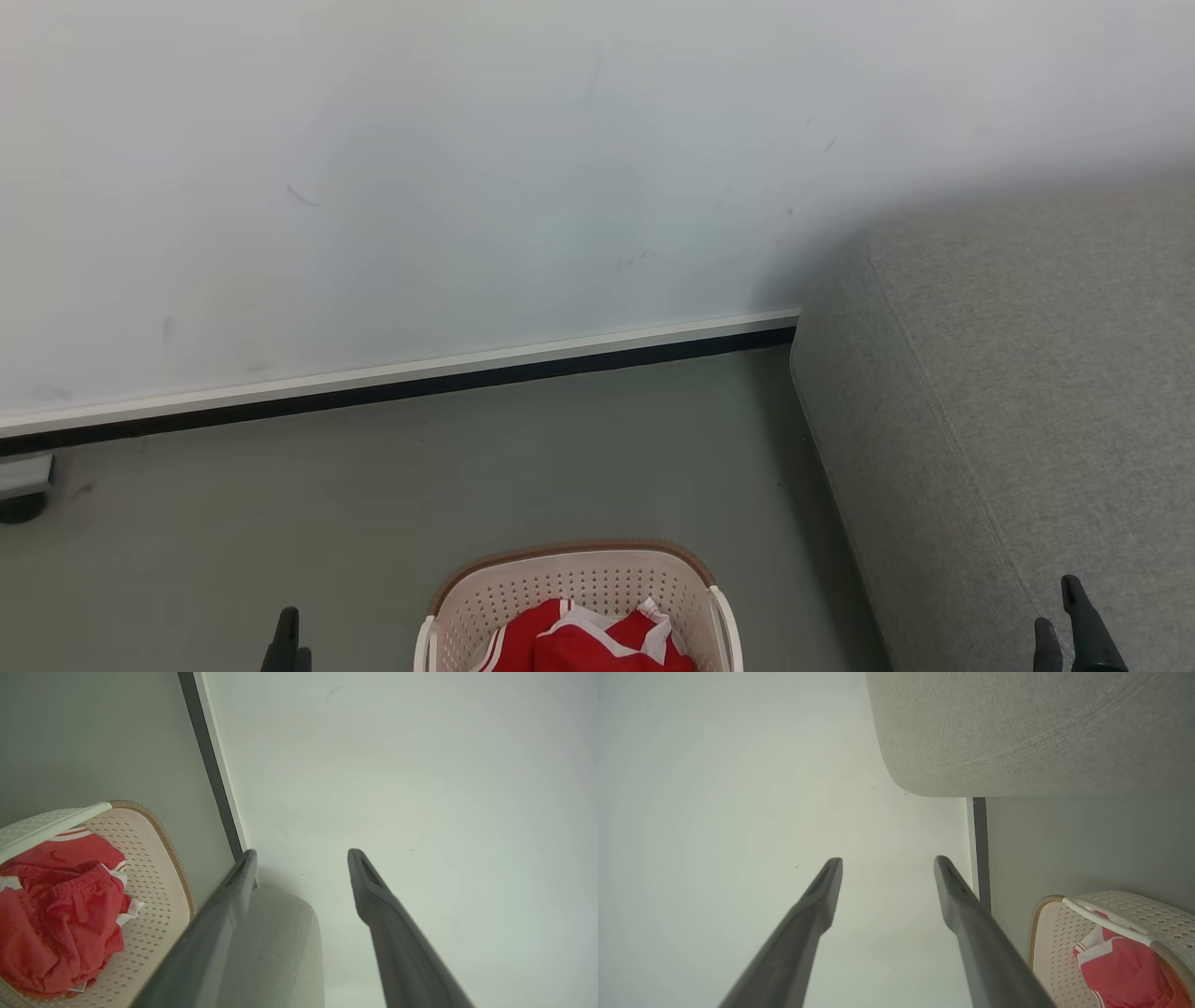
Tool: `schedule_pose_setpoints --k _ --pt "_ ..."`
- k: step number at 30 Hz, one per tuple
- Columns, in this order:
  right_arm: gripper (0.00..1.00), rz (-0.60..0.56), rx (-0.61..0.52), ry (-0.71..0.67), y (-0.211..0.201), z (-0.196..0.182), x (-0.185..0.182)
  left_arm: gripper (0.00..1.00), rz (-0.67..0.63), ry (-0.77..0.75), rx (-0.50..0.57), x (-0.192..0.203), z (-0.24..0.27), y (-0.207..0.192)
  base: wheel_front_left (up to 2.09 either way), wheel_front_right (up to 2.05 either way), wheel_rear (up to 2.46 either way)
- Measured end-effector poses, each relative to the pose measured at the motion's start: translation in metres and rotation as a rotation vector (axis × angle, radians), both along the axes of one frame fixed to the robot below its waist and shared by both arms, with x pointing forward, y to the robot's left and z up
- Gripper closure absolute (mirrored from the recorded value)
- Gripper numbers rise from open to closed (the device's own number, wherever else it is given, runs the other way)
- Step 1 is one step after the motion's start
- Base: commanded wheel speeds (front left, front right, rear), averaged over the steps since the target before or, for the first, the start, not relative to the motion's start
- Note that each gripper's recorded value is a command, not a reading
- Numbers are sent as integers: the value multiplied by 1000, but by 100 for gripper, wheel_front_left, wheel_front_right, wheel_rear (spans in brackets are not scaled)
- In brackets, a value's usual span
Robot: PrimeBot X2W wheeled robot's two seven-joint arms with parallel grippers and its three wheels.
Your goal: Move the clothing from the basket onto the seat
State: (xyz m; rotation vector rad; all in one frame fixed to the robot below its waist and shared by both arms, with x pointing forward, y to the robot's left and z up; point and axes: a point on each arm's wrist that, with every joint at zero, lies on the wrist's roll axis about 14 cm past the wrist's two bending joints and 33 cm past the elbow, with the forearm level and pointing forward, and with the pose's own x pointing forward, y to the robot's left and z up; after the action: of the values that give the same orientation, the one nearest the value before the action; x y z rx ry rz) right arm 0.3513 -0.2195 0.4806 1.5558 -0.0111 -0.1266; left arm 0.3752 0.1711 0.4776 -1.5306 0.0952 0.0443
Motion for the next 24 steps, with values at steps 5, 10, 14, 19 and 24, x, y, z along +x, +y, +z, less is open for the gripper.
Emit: schedule_pose_setpoints --k 5,10,14,19,24 --pt "0 5 -64 10 3 -1 4 0 20 1 61 0 1 6 0 0 0" --pt "0 20 -153 31 7 -5 5 0 31 -4 136 0 5 9 0 0 0" --pt "0 39 -230 25 13 -1 10 0 36 -11 209 0 9 11 0 0 0" --pt "0 73 -350 36 22 -3 11 0 39 -11 301 -3 12 12 0 0 0" --pt "0 109 -461 28 33 -1 15 0 38 -29 406 -2 19 11 0 0 0"
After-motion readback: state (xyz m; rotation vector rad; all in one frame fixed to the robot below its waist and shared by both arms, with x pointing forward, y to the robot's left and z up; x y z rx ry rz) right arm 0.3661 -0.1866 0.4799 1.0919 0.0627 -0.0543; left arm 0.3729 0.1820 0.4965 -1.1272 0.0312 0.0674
